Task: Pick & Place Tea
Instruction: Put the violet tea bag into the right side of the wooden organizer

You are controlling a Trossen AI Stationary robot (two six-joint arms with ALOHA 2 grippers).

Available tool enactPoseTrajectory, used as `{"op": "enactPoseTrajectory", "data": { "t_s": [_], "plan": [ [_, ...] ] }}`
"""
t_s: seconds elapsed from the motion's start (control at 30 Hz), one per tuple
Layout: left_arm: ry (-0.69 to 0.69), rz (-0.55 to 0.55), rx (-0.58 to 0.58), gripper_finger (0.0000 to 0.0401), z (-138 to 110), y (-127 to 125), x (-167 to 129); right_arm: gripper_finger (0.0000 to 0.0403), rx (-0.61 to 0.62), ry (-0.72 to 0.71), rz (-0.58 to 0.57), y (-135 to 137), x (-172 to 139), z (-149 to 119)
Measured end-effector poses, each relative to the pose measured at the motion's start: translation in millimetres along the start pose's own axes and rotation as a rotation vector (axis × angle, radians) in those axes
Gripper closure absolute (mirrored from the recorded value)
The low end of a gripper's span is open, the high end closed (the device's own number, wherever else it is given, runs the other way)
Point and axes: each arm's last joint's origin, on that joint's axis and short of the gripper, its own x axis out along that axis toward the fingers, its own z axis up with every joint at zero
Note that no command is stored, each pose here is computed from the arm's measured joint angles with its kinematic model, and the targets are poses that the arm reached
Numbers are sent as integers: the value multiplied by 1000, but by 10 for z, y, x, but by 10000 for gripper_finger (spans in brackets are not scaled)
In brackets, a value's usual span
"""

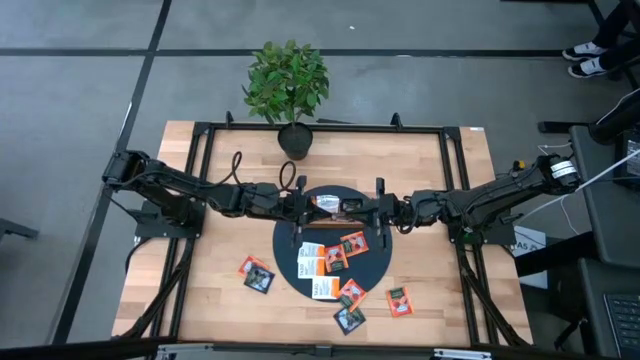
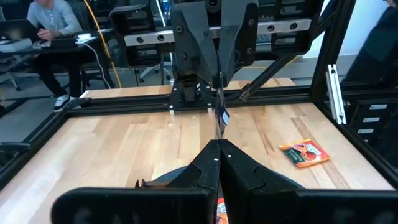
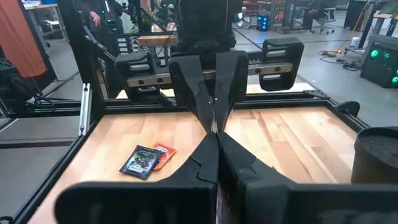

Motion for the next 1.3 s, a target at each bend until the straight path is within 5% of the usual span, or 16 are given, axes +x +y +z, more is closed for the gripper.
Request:
{"op": "enactPoseTrajectory", "data": {
  "t_s": [0.77,1.07,1.3],
  "plan": [
    [-12,-44,-7,237,192,-99,-266,402,-53,-22,11,22,-22,32],
    [53,24,14,258,318,-3,-663,403,-89,23,7,-21,-181,88],
    [63,74,3,313,79,30,-860,403,-80,79,-32,-71,-239,-202]
  ]
}}
